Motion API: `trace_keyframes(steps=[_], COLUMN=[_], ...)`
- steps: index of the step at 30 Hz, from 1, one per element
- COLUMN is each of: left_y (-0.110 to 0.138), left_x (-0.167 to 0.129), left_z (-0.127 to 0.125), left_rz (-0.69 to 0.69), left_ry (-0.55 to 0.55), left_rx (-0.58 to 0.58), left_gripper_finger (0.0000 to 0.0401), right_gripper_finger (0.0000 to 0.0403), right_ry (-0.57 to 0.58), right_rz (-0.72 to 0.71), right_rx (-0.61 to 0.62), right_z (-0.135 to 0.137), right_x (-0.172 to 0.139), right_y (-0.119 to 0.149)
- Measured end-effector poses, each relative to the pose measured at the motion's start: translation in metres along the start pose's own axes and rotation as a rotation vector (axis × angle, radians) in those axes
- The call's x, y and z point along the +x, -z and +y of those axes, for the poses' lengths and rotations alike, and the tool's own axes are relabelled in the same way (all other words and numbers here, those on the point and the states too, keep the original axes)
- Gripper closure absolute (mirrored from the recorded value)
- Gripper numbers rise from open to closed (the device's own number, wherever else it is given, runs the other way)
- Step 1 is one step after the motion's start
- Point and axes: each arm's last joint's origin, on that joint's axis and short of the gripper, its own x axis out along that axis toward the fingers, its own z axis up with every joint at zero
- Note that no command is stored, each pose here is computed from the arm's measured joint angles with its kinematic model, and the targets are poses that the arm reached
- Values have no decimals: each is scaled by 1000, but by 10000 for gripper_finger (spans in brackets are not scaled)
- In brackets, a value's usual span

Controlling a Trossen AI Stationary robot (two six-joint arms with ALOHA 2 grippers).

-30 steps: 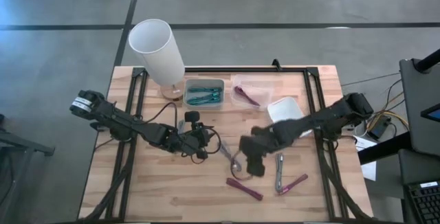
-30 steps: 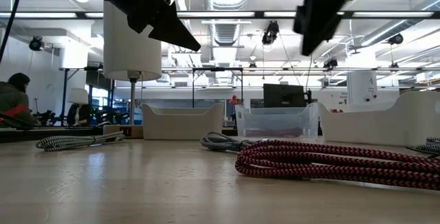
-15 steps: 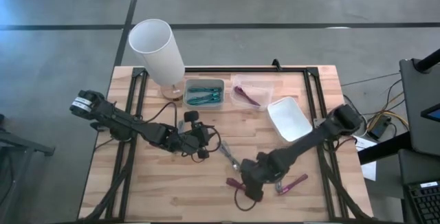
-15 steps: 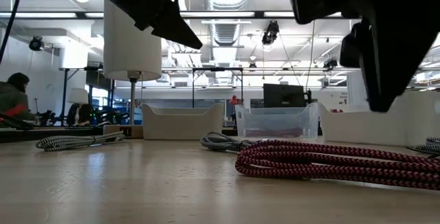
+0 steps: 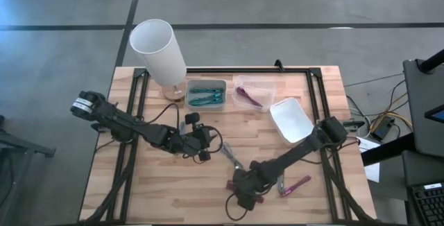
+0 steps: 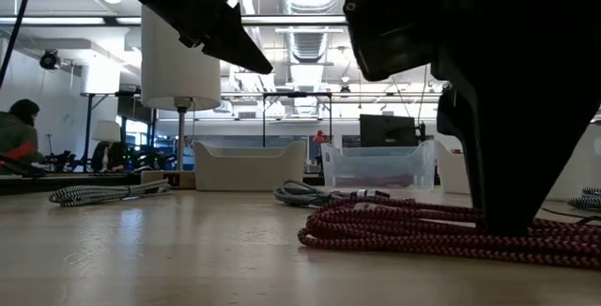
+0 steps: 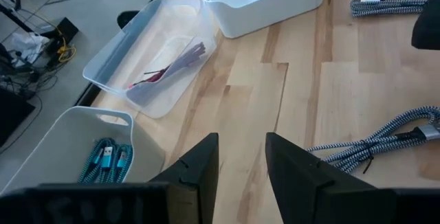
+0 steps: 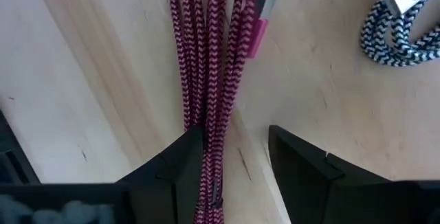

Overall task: Pick & Place USB Port
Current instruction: Put the left black and pink USB cable into the transparent bin

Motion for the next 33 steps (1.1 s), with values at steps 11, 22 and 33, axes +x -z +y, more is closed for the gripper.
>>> trace_keyframes(steps=[11,22,33], left_y=[0,0,1], left_x=[0,0,0], left_z=[0,0,0], left_rz=[1,2,13], left_ry=[1,0,-1], left_rx=[0,0,11], left_gripper_finger=[277,277,277], right_gripper_finger=[313,388,389], right_ry=[7,-81,166], right_rz=[12,45,-32], right_rx=[-11,-99,-115], right_z=[4,13,-18], right_x=[2,-15,-91], right_y=[-3,-5,0])
